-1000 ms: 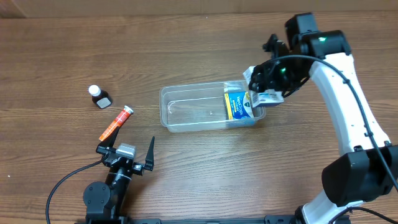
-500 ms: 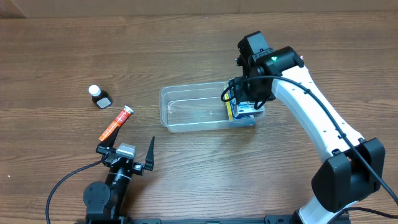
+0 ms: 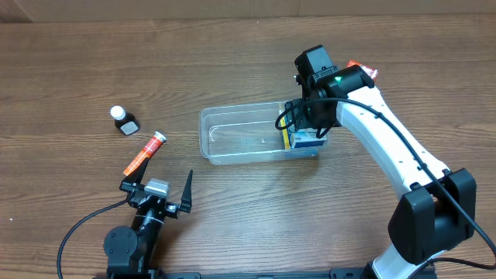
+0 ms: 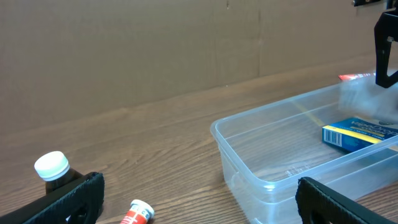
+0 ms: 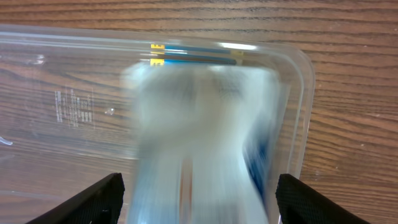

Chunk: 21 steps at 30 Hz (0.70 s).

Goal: Pack container
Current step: 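Carry the white box into the container beside the blue box, then open the right gripper and lift away from the container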

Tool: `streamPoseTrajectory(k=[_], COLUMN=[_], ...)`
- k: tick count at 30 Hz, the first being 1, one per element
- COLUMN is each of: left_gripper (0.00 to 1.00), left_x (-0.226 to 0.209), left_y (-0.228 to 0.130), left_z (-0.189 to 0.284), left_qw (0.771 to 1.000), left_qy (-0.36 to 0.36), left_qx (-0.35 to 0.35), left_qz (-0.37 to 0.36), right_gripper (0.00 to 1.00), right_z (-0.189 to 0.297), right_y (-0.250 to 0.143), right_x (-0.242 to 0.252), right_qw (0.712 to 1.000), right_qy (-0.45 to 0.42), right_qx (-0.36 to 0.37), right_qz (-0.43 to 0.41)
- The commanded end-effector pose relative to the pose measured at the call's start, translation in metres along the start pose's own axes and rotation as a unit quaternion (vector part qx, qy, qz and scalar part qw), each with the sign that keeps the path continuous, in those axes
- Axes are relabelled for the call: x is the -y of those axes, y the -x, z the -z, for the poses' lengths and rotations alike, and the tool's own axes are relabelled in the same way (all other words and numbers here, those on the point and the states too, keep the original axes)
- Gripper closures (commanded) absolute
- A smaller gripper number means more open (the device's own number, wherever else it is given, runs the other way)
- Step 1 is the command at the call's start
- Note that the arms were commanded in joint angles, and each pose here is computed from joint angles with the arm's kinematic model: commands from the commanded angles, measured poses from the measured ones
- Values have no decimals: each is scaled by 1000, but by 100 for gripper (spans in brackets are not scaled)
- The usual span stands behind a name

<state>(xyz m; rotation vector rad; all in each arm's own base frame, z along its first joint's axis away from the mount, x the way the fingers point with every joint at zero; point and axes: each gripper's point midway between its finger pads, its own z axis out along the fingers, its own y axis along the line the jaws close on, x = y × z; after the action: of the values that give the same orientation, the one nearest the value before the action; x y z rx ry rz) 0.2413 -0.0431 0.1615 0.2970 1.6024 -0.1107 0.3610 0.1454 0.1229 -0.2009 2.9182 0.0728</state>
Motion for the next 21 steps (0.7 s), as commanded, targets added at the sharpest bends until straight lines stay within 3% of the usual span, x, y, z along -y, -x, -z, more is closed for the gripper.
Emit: streamPoseTrajectory(k=[1,5,7,8,9,10,12,21], left_gripper=[0,0,0,0,0,0,0,0], left_x=[-4,-4,-4,-4,-4,-4,-4,-4], left_y=[1,1,1,1,1,1,1,1], left_z=[1,1,1,1,1,1,1,1], left_qw=[1000,1000,1000,1000,1000,1000,1000,1000], left_qy=[9,8,9,8,9,8,8,9], left_qx=[3,3,3,3,3,3,3,3], left_qz=[-5,-5,-5,-5,-5,-5,-5,-5], right_gripper=[19,20,27,39,60,72,85,85], right_z=[7,7,7,7,6,5,-7,-29], right_y=[3,3,2,2,2,1,-6,-19], right_x=[2,2,2,2,2,3,4,-1], right_qw=[1000,1000,1000,1000,1000,1000,1000,1000], right_qy=[-2,-2,-2,-2,-2,-3,-4,15], right_qx=[12,12,12,12,11,10,2,-12], right_qz=[-2,-2,-2,-2,-2,-2,-2,-2])
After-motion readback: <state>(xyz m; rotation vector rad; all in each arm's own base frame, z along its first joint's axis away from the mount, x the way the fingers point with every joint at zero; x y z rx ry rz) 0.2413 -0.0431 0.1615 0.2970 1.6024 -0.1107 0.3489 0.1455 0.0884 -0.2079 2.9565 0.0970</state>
